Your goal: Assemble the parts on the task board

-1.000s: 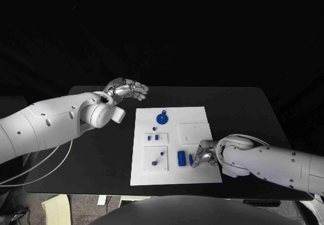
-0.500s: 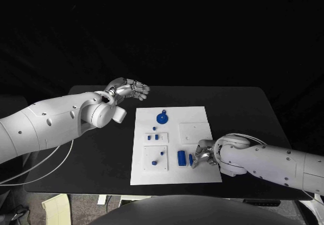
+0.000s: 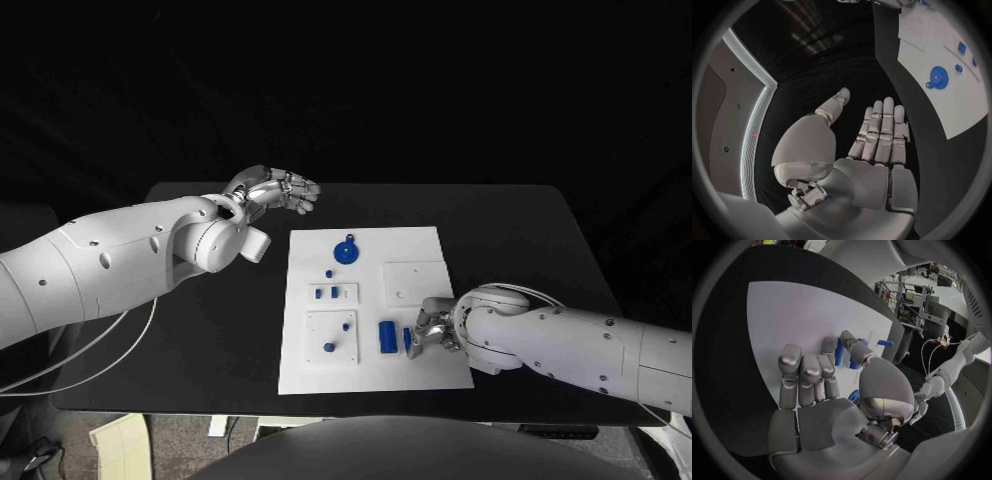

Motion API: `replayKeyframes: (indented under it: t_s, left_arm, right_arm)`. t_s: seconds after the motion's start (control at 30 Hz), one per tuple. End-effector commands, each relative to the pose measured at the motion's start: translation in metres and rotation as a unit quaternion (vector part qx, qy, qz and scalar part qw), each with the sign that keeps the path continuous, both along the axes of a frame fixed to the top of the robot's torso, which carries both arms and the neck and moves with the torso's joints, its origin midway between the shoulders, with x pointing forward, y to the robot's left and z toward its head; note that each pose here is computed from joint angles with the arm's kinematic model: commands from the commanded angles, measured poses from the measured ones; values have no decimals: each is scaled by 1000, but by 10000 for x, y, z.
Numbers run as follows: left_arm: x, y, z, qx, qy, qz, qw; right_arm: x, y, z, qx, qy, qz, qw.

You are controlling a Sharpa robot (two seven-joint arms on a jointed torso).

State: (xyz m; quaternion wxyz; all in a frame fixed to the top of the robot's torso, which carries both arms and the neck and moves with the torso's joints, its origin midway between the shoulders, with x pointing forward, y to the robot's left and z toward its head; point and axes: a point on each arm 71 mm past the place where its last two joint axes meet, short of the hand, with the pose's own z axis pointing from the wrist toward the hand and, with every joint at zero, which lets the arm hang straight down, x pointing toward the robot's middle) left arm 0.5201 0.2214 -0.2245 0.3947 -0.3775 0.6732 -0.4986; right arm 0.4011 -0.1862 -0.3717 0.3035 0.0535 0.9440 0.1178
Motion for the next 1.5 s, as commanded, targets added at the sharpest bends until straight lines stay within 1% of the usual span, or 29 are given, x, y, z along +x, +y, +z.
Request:
replayKeyframes:
  t_s: [0.03,0.33,0.5,0.6,0.67,0.7,0.73,0.77,0.87,0.93,1.03,1.1,1.17,1.23,1.27,1.3,1.33,1.37,1.43,1.5]
  left_arm:
    - [-6,-28,10,-3,-2,-10,1000]
    - [-3,-16,9,-2,-2,-8,1000]
    - [1,-6,8,-2,-2,-7,1000]
    - [5,4,7,-2,-3,-6,1000]
    - [9,12,6,-1,-3,-5,1000]
    - [11,15,6,-1,-3,-4,1000]
    - [13,21,6,-1,-4,-4,1000]
    - [16,24,5,-1,-4,-3,1000]
    - [29,33,1,-1,-4,-1,1000]
    - [35,34,0,-1,-5,-1,1000]
    - [50,37,-16,-3,-5,2,1000]
    - [54,44,-33,-6,-4,6,1000]
    - [65,44,-36,-10,-6,7,1000]
    - [86,48,-41,-15,-10,11,1000]
    - [99,53,-44,-19,-11,15,1000]
    - [117,63,-54,-28,-11,19,999]
    - [131,65,-62,-33,-13,19,999]
    - [139,65,-66,-35,-14,19,999]
    - [170,75,-71,-39,-21,22,999]
    - [207,98,-76,-45,-24,28,998]
  right_arm:
    - [-66,-47,-113,-19,17,-4,1000]
    - [-91,-71,-91,-9,15,-8,1000]
    - [-136,-120,-57,5,19,-12,1000]
    - [-131,-149,11,26,19,-15,999]
    - [-116,-160,75,33,14,-16,999]
    - [-111,-156,110,32,6,-9,999]
    - [-103,-150,170,32,-7,0,999]
    - [-94,-146,208,34,-13,3,999]
    - [-20,-165,352,46,-30,-3,998]
    - [22,-178,404,54,-37,-9,998]
    - [147,-222,525,89,-59,-34,994]
    - [239,-249,598,121,-77,-48,989]
    - [329,-275,635,151,-87,-58,983]
    - [471,-325,693,197,-107,-83,971]
    - [534,-343,708,221,-109,-92,965]
    - [630,-372,734,261,-109,-110,953]
    - [704,-384,751,289,-109,-117,944]
    - [751,-396,761,299,-110,-120,940]
    - [925,-439,817,338,-121,-144,922]
    - [1083,-497,846,367,-130,-168,906]
